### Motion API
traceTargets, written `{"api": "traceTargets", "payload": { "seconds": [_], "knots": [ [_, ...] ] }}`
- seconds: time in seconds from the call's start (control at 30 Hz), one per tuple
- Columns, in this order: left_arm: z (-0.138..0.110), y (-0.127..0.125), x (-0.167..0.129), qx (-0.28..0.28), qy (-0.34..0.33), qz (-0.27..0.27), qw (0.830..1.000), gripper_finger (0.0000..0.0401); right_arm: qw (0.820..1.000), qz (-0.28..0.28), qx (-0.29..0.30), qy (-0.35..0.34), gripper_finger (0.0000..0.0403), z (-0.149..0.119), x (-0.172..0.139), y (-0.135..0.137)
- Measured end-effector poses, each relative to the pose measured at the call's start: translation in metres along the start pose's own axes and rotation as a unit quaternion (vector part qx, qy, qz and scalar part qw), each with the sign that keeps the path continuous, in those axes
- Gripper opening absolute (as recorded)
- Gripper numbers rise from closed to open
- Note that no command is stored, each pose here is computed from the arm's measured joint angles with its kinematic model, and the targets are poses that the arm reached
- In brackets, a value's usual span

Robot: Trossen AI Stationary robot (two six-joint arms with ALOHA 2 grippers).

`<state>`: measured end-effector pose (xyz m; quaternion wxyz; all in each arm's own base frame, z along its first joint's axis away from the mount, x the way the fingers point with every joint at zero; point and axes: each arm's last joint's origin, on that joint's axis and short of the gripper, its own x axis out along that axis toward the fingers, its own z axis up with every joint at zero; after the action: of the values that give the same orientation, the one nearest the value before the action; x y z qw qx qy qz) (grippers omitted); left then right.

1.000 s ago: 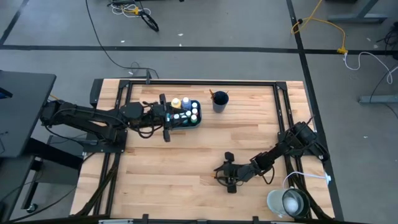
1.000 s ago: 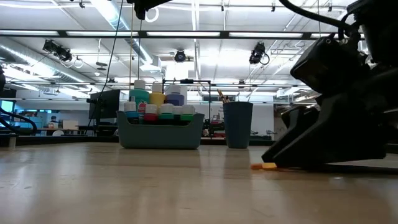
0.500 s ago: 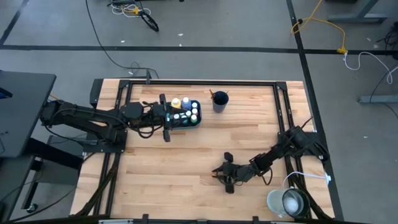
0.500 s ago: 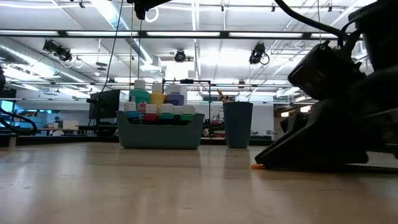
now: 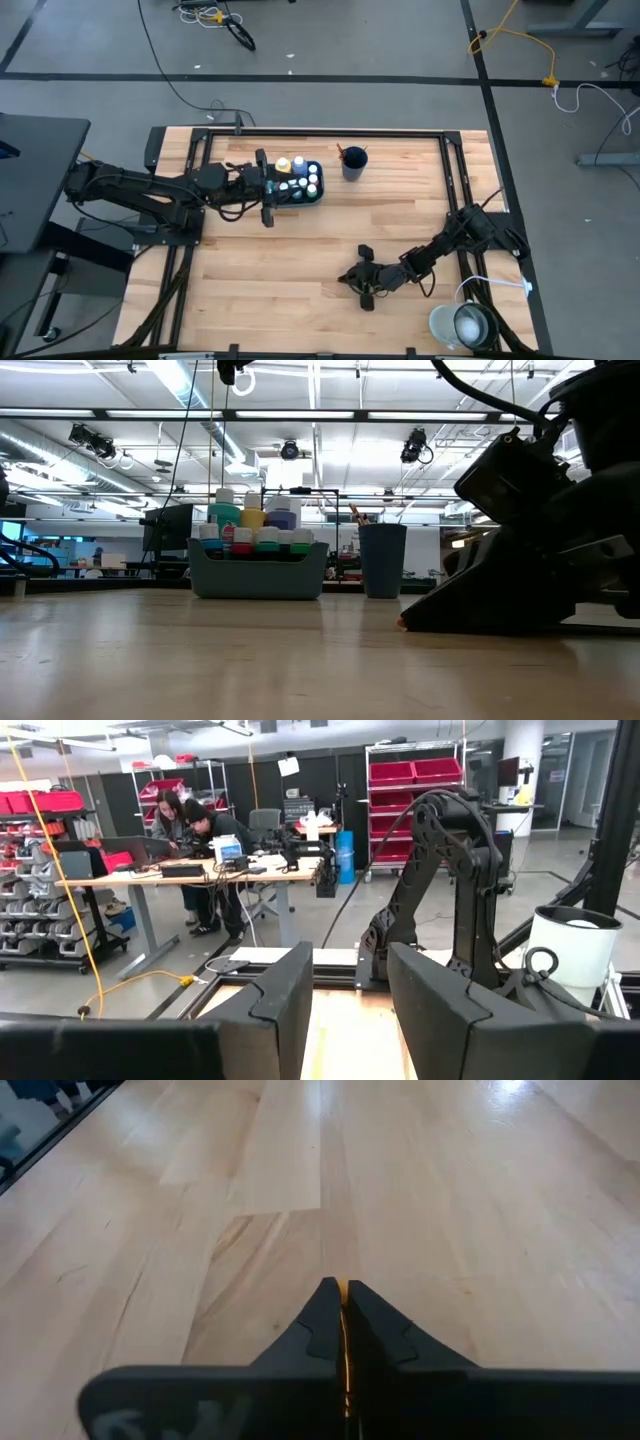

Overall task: Pick & Place Paint Supplies
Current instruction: Put the gold paint brush into the blue cup

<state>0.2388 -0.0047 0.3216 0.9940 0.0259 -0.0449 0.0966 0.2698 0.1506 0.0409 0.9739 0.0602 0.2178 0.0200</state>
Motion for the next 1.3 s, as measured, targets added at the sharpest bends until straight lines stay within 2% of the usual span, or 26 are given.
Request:
{"api": "traceTargets", "payload": {
  "seconds": [0.2, 0.43, 0.57, 0.73, 0.87, 1.0, 1.1, 1.17, 1.23, 1.3],
  "knots": [
    [-0.003, -0.001, 0.000, 0.004, 0.015, -0.010, 1.000, 0.0139, 1.000, -0.011, -0.020, -0.011, 0.0009, 0.006, 0.002, -0.007],
    [-0.014, -0.002, -0.001, 0.001, 0.070, -0.032, 0.997, 0.0139, 0.996, -0.067, -0.046, -0.020, 0.0009, 0.025, 0.002, -0.034],
    [-0.018, -0.002, -0.002, 0.012, 0.092, -0.028, 0.995, 0.0139, 0.993, -0.091, -0.029, -0.067, 0.0009, 0.053, -0.003, -0.050],
    [-0.018, -0.002, -0.002, 0.016, 0.093, -0.028, 0.995, 0.0139, 0.984, -0.114, -0.052, -0.123, 0.0009, 0.090, -0.015, -0.061],
    [-0.018, -0.002, -0.002, 0.016, 0.093, -0.028, 0.995, 0.0139, 0.971, -0.136, -0.089, -0.173, 0.0009, 0.122, -0.031, -0.069],
    [-0.020, -0.003, 0.001, 0.017, 0.091, -0.027, 0.995, 0.0139, 0.945, -0.182, -0.177, -0.205, 0.0009, 0.149, -0.048, -0.081],
    [-0.025, -0.004, 0.006, 0.021, 0.097, -0.024, 0.995, 0.0139, 0.917, -0.236, -0.259, -0.192, 0.0009, 0.161, -0.056, -0.096],
    [-0.028, -0.005, 0.010, 0.016, 0.093, -0.025, 0.995, 0.0139, 0.905, -0.257, -0.295, -0.170, 0.0010, 0.163, -0.058, -0.105],
    [-0.032, -0.007, 0.014, 0.009, 0.097, -0.026, 0.995, 0.0139, 0.896, -0.256, -0.334, -0.144, 0.0010, 0.161, -0.056, -0.113],
    [-0.036, -0.008, 0.020, -0.001, 0.091, -0.026, 0.995, 0.0139, 0.898, -0.254, -0.329, -0.142, 0.0010, 0.161, -0.055, -0.120]
  ]
}}
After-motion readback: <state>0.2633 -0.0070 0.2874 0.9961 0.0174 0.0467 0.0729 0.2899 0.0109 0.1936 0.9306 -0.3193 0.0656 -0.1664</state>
